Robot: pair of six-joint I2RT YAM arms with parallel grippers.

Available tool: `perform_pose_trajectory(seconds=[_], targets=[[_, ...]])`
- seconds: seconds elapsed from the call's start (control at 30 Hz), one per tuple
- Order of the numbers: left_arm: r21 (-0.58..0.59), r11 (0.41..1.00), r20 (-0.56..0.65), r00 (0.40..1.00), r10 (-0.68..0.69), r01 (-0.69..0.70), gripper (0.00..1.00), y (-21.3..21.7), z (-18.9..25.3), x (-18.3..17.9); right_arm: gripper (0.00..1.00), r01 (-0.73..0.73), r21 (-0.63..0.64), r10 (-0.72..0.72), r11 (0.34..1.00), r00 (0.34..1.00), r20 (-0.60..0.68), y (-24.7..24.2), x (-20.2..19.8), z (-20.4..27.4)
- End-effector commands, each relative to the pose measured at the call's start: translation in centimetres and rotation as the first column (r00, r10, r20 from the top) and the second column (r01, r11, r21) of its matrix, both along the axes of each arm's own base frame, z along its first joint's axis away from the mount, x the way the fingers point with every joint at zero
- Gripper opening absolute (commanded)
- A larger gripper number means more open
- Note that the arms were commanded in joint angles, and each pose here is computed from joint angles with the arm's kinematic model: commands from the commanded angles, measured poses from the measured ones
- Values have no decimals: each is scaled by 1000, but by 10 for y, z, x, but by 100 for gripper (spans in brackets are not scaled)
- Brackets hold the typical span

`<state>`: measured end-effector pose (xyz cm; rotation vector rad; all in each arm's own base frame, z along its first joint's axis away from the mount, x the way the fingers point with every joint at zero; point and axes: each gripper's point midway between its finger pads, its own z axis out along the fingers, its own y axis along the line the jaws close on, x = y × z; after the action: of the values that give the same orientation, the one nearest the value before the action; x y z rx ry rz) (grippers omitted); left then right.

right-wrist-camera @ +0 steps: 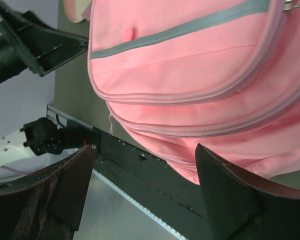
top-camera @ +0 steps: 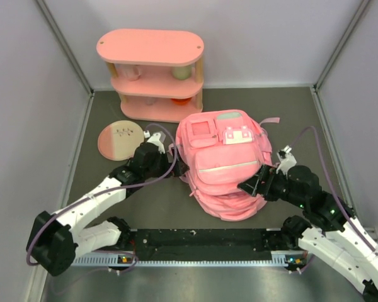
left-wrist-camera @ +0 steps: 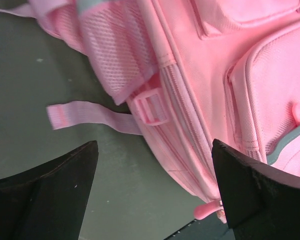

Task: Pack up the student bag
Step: Zip the student bag at the center of the board.

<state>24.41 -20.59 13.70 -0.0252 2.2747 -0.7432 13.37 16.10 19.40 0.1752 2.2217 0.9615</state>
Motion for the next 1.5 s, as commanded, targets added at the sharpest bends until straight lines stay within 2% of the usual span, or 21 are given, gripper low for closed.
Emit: perform_pose_trajectory(seconds=[0.0,0.1,0.27,0.33,0.43,0.47,0.5,0.6,0.67,0.83,0.9,0.93,0.97,1.0,1.03,1.17,1.23,1.33,1.4,1.43,1.47], targets=[[-173,978,48,993,-112,119,99,-39,24,7,77,-156,84,152,984,987,53,28,-7,25],[-229,963,56,990,-132,142,99,-52,30,14,75,-153,105,149,983,988,40,29,-9,22],[-246,956,32,987,-157,160,99,-66,24,25,72,-99,118,107,988,993,-59,28,-11,-8],[-261,947,-7,980,-198,189,93,-74,17,22,70,-80,111,92,991,990,-104,27,-12,-23],[-306,933,-42,976,-213,191,71,-83,9,23,68,-60,78,70,995,988,-137,23,-11,-39],[-315,931,-57,976,-212,184,57,-84,3,22,69,-43,57,51,997,989,-138,20,-9,-44],[-330,926,-64,975,-214,182,50,-85,1,21,68,-30,35,35,999,989,-141,17,-8,-48],[-374,911,-75,973,-217,174,11,-89,3,19,67,44,-60,-52,997,988,-148,0,0,-62],[-382,909,-81,974,-212,166,1,-88,4,16,67,96,-100,-109,990,985,-132,-7,9,-66],[-394,908,-76,980,-186,141,0,-81,12,3,66,146,-213,-161,966,986,-54,-15,35,-56],[-395,912,-64,987,-148,111,0,-74,18,-1,63,161,-262,-171,952,985,-16,-15,51,-48],[-400,912,-89,986,-140,94,0,-72,11,-9,60,173,-271,-182,947,983,-7,-16,58,-46],[-406,910,-90,987,-134,86,0,-70,12,-12,51,170,-273,-178,947,984,-3,-15,64,-44],[-419,905,-72,991,-116,75,0,-67,19,-14,47,154,-291,-161,944,987,-1,-12,71,-43],[-421,905,-102,988,-112,59,0,-66,11,-22,45,179,-261,-179,948,984,25,-12,86,-36],[-439,898,-117,989,-93,32,0,-66,9,-40,37,123,-188,-116,974,992,48,2,114,-20],[-443,896,-125,989,-79,15,0,-68,6,-48,36,111,-178,-99,978,992,78,9,130,-13],[-460,888,-131,987,-89,19,10,-77,6,-53,36,59,-185,-44,981,996,81,22,145,-9],[-454,891,-146,984,-106,29,21,-83,2,-54,42,68,-204,-53,977,996,77,20,148,-4],[-455,889,-141,983,-114,38,24,-85,6,-53,48,79,-219,-64,973,995,74,16,147,-4],[-445,895,-151,982,-115,36,27,-85,3,-53,60,110,-243,-92,964,992,85,7,144,0]])
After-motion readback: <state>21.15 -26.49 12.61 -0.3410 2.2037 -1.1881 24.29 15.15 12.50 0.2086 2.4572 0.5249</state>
